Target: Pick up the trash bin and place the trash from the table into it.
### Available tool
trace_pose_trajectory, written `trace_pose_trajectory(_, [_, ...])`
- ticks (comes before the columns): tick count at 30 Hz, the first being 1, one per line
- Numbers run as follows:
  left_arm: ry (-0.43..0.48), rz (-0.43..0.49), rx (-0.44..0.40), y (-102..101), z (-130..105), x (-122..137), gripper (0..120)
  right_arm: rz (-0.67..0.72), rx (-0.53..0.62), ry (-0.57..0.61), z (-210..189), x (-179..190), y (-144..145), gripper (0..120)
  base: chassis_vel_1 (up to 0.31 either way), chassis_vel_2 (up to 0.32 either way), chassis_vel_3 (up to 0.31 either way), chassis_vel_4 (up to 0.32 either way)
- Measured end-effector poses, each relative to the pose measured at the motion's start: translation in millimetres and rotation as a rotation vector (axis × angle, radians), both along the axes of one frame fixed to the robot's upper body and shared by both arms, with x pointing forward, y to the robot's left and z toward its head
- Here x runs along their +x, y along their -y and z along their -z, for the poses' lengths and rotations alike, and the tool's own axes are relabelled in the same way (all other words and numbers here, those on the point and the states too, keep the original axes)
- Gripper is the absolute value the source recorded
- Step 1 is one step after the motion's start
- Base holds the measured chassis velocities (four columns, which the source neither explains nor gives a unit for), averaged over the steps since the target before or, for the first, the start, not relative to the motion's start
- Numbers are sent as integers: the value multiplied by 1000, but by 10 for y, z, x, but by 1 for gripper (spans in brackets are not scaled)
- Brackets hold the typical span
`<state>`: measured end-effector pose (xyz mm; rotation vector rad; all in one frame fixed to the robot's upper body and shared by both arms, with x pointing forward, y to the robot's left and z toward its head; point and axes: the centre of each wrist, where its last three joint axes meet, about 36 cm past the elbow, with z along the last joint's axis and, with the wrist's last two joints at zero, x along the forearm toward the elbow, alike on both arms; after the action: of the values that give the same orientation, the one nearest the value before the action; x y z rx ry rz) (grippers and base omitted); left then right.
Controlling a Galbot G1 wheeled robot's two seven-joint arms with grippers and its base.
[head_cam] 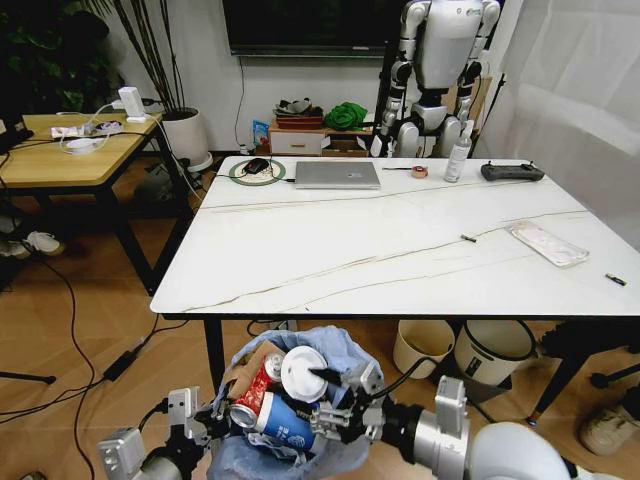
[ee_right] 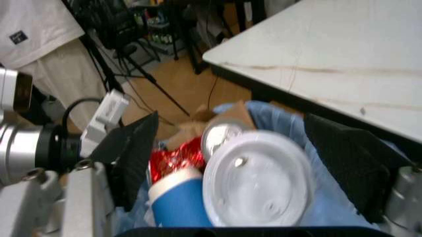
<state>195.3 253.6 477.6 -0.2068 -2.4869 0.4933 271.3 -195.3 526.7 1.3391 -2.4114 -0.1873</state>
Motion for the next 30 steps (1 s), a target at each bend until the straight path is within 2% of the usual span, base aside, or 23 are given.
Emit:
trace_pose_trajectory(1, [0,0,0,0,0,0,0,0,0,0,0,0,0,84,0,0,0,0])
trace_pose_trajectory(6, [-2,0,-4,4,18,-1,0,44,31,61,-211,79,38,100,0,0,0,0])
trace_pose_trajectory(9, [-2,-1,-5,3,18,0,0,58,37,75,-236,109,42,100,0,0,0,0])
trace_pose_trajectory(13, [1,-4,-6,7,20,1,0,143,49,113,-295,268,102,100,0,0,0,0])
trace_pose_trajectory(16, [1,-4,-8,25,32,-16,0,288,34,141,-340,526,275,100,0,0,0,0])
trace_pose_trajectory(23, [11,-1,-4,23,29,-21,0,415,31,160,-344,765,485,100,0,0,0,0])
trace_pose_trajectory(30, [27,-1,0,4,1,-10,0,612,17,197,-329,1263,977,100,0,0,0,0])
